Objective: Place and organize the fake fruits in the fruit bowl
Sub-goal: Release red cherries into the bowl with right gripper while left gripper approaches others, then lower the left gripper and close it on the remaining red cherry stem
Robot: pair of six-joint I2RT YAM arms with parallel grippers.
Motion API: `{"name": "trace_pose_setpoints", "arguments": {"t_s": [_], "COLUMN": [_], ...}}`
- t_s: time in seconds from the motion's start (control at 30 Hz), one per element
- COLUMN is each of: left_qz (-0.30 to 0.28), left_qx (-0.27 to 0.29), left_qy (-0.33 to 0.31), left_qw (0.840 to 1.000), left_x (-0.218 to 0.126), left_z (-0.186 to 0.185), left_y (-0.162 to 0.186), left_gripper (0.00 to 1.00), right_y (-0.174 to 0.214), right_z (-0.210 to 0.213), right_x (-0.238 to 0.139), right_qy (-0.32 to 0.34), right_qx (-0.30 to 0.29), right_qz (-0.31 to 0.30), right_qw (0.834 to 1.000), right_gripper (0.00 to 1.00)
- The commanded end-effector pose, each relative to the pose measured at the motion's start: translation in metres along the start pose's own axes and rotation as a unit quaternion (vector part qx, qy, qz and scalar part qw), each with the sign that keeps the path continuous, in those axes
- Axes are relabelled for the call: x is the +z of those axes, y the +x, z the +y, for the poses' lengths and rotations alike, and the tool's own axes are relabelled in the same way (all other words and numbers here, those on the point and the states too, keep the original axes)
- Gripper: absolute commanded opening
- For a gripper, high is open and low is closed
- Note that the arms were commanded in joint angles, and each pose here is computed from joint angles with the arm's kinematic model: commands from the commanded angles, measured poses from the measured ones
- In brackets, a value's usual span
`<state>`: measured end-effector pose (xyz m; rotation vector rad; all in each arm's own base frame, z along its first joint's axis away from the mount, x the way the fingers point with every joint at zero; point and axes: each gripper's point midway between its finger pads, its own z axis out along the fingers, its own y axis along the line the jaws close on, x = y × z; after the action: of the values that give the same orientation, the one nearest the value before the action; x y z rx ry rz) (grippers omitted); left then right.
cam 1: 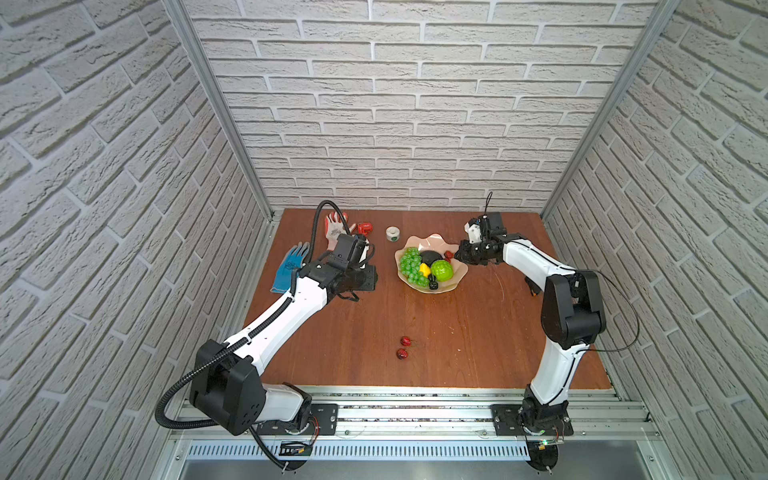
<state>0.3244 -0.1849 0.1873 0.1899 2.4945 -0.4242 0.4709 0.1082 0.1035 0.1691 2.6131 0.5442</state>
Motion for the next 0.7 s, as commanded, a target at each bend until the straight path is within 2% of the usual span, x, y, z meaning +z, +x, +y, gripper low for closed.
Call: {"name": "trace_pose_setpoints", "arguments": {"t_s": [0.0, 0.2, 0.37, 0.53, 0.67], "left_qz": [-0.018, -0.010, 0.022, 0.042, 0.079], "left_qx": [-0.009, -0.019, -0.034, 0.000, 0.031], "left_qy": [0.004, 0.015, 0.038, 0.066, 0.118], "left_qw": [1.000, 1.000, 0.998, 0.997, 0.989], "left_x": [-0.009, -0.008, 0.002, 0.005, 0.013], "left_z": [0.002, 0.000, -0.005, -0.030, -0.063], "left_y": [-0.004, 0.004, 0.030, 0.051, 0.078], "left_gripper": [0.46, 0.50, 0.52, 0.55, 0.55], "right_y": [-0.006, -0.012, -0.018, -0.005, 0.020], "right_z": [0.010, 0.018, 0.033, 0.056, 0.072], "right_x": [-0.015, -0.031, -0.062, -0.087, -0.097], "right_qy": [-0.002, -0.007, -0.005, -0.018, -0.039], "right_qx": [-0.015, -0.025, -0.050, -0.073, -0.076], "right_qz": [-0.014, -0.025, -0.050, -0.057, -0.059], "right_qw": [1.000, 0.999, 0.997, 0.996, 0.995], "right_gripper": [0.20, 0.25, 0.30, 0.31, 0.31]}}
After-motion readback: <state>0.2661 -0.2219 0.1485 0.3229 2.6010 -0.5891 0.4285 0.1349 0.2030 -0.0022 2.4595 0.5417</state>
